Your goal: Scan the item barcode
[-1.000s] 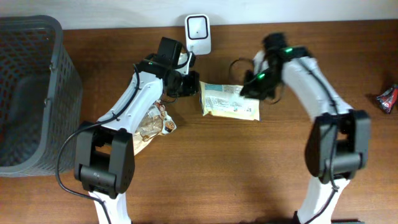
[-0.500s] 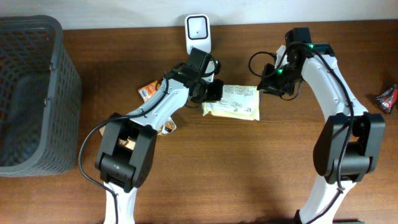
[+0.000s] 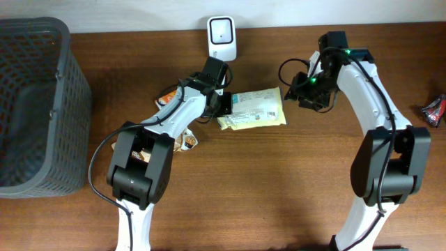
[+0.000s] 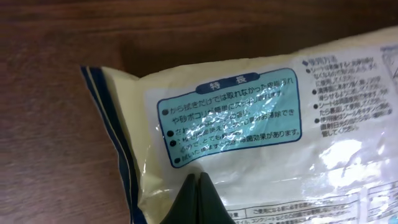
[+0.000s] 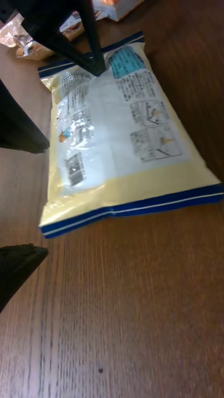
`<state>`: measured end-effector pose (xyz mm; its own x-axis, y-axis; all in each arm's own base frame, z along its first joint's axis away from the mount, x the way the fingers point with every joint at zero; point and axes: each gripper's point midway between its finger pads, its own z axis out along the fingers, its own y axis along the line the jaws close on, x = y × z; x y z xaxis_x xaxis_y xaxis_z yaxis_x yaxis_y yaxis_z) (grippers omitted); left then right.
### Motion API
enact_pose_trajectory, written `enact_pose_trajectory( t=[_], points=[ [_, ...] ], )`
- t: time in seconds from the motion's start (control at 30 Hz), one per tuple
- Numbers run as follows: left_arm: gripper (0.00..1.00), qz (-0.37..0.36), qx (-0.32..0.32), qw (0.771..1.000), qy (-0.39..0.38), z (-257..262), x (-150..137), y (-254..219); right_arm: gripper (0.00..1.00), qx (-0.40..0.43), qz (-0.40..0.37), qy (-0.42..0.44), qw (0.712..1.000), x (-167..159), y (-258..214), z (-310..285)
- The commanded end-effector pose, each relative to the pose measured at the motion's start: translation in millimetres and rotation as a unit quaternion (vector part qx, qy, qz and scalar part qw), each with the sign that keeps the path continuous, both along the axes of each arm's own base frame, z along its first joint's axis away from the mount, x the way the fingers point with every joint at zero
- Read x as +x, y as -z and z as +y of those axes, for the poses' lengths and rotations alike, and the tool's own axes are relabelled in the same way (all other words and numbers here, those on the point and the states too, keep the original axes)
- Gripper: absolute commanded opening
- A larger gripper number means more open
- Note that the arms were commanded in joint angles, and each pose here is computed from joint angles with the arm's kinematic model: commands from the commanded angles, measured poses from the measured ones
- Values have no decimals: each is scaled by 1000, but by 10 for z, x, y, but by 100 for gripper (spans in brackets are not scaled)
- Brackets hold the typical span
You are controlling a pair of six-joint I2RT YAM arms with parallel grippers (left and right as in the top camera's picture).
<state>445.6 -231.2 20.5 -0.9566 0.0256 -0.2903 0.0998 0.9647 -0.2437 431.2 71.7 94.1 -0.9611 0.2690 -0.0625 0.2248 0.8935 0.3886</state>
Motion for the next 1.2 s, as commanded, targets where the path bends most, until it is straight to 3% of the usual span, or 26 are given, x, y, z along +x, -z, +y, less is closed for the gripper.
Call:
enact_pose_trajectory(
  t=[0.0,0.23,0.33,0.43,0.57,0.7,0.8,0.87,1.17],
  points=[
    [0,8,24,1000,-16,149,21,54,48,-5,10,-22,1000,-49,89,190],
    [0,5,32,999,-4,255,71,-420,43,-1,-21,-45,999,45,58,462],
    [0,22,-12,1000,12,122,-25,-624,38,3,-42,-38,998,152,36,510],
    [0,64,-56,996,32,-33,-219,-609,32,7,-56,-30,998,272,90,526],
    [0,82,-44,995,28,31,-304,-499,28,11,-55,-28,998,367,286,572],
    [0,80,-25,996,22,105,-296,-466,14,26,-51,-37,998,412,471,678],
    [0,77,-17,997,19,133,-282,-459,13,25,-47,-42,998,408,547,726],
    [0,73,-8,997,16,165,-268,-451,4,14,-39,-43,998,380,604,720],
    [0,58,29,998,0,320,-195,-427,4,-70,42,-37,996,-3,765,468]
  ],
)
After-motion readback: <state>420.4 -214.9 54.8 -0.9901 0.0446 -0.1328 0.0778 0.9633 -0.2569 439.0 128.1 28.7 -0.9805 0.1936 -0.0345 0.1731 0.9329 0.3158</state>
